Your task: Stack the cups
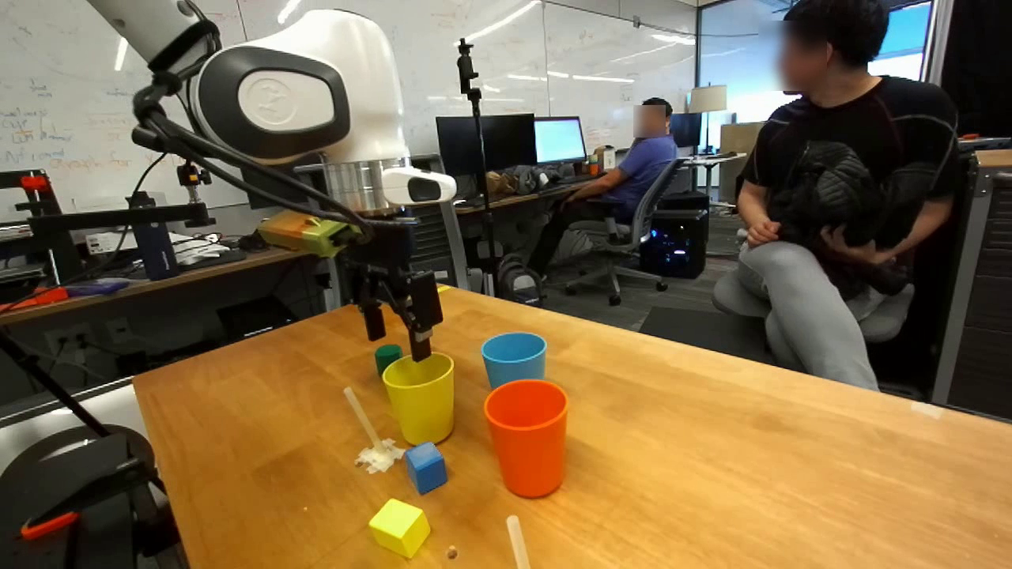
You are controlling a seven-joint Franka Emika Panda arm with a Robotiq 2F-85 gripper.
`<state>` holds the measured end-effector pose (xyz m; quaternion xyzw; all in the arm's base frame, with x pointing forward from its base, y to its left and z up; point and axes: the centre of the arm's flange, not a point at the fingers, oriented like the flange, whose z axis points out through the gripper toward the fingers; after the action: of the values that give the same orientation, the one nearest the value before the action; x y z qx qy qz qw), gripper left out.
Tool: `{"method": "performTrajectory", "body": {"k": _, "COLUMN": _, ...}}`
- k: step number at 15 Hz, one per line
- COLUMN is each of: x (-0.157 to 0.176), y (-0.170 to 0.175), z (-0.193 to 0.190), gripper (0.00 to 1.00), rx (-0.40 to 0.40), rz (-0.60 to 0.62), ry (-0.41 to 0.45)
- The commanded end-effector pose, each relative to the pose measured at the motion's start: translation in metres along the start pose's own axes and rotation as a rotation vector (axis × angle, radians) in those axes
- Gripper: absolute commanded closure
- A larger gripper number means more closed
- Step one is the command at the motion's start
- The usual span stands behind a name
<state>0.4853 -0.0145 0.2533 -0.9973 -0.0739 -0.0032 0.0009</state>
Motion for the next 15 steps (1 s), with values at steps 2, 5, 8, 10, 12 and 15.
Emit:
{"method": "performTrajectory", "body": {"k": 2, "x": 0.013, "y": -0.008, "z": 0.015, "gripper": 0.00, "rx": -0.025, "rz": 0.012, "ry": 0.001}}
{"method": "performTrajectory", "body": {"k": 5, "x": 0.014, "y": -0.010, "z": 0.022, "gripper": 0.26, "rx": -0.039, "rz": 0.008, "ry": -0.022}}
{"method": "performTrajectory", "body": {"k": 8, "x": 0.015, "y": -0.012, "z": 0.026, "gripper": 0.48, "rx": -0.044, "rz": 0.001, "ry": -0.037}}
{"method": "performTrajectory", "body": {"k": 10, "x": 0.015, "y": -0.013, "z": 0.028, "gripper": 0.64, "rx": -0.039, "rz": 0.000, "ry": -0.046}}
{"method": "performTrajectory", "body": {"k": 12, "x": 0.015, "y": -0.014, "z": 0.028, "gripper": 0.77, "rx": -0.038, "rz": -0.003, "ry": -0.047}}
{"method": "performTrajectory", "body": {"k": 15, "x": 0.011, "y": -0.014, "z": 0.024, "gripper": 0.99, "rx": -0.033, "rz": -0.011, "ry": -0.065}}
